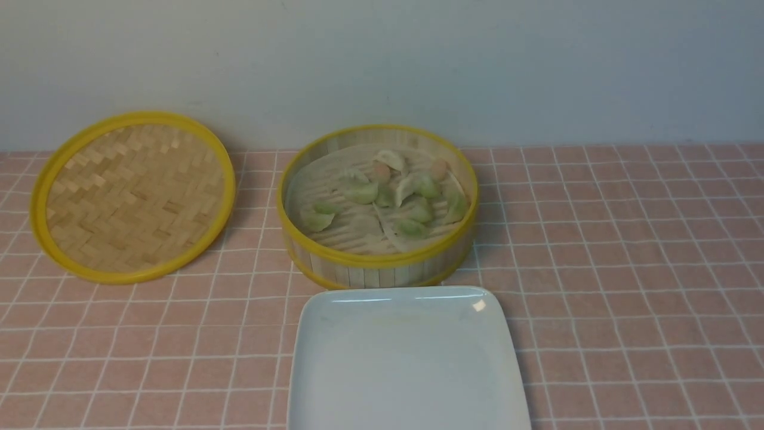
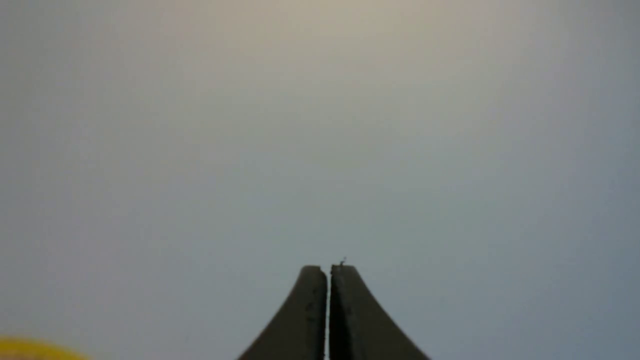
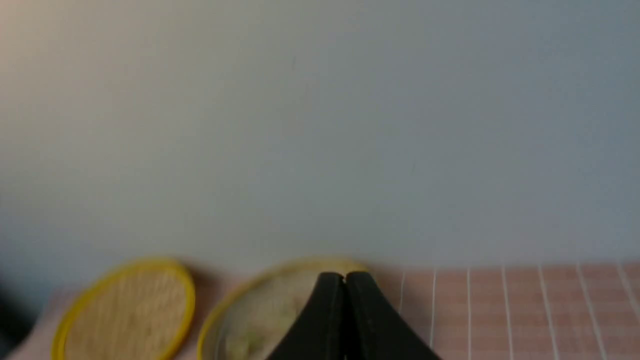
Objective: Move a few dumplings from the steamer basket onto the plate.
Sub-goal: Use the left arm to grab a dumpling from the steamer, then use the left arm to put the dumpling into the plate, then use the right arm to grab a dumpling from inside the steamer
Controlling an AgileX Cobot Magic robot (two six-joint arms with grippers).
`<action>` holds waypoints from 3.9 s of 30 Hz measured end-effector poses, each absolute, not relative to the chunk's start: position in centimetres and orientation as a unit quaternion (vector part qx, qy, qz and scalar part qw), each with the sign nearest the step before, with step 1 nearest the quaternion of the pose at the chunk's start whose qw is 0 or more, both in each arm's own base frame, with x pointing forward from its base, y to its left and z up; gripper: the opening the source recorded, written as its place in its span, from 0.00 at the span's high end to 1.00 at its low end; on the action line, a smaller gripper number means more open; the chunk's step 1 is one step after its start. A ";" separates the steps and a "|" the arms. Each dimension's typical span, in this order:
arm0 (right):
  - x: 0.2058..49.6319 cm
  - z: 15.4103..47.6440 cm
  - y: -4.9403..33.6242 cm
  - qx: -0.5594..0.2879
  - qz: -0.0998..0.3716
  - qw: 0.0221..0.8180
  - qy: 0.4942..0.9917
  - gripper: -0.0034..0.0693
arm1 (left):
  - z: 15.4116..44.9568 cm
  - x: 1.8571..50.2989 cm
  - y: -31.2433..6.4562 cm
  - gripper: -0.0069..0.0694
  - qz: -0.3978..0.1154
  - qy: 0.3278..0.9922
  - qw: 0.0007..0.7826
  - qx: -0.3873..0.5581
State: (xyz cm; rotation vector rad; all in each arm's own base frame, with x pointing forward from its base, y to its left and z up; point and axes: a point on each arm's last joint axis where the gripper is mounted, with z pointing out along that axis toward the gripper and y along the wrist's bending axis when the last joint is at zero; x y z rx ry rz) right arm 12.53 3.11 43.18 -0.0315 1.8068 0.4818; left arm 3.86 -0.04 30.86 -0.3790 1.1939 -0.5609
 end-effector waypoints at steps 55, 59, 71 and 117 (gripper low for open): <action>22.0 41.6 3.2 -0.099 0.146 0.335 0.925 0.97 | 17.7 47.5 -16.7 0.22 0.001 0.933 0.142 0.332; 22.0 41.6 3.2 -0.099 0.146 0.335 0.925 0.97 | 17.2 47.8 -16.8 0.20 0.000 0.932 0.150 0.330; 22.0 41.6 3.2 -0.098 0.147 0.335 0.925 0.97 | 19.6 46.9 -17.4 0.47 0.020 0.942 0.118 0.312; 40.6 31.9 19.0 -0.261 0.126 0.222 0.931 0.79 | 33.7 26.2 -12.0 0.92 -0.049 0.962 0.151 0.223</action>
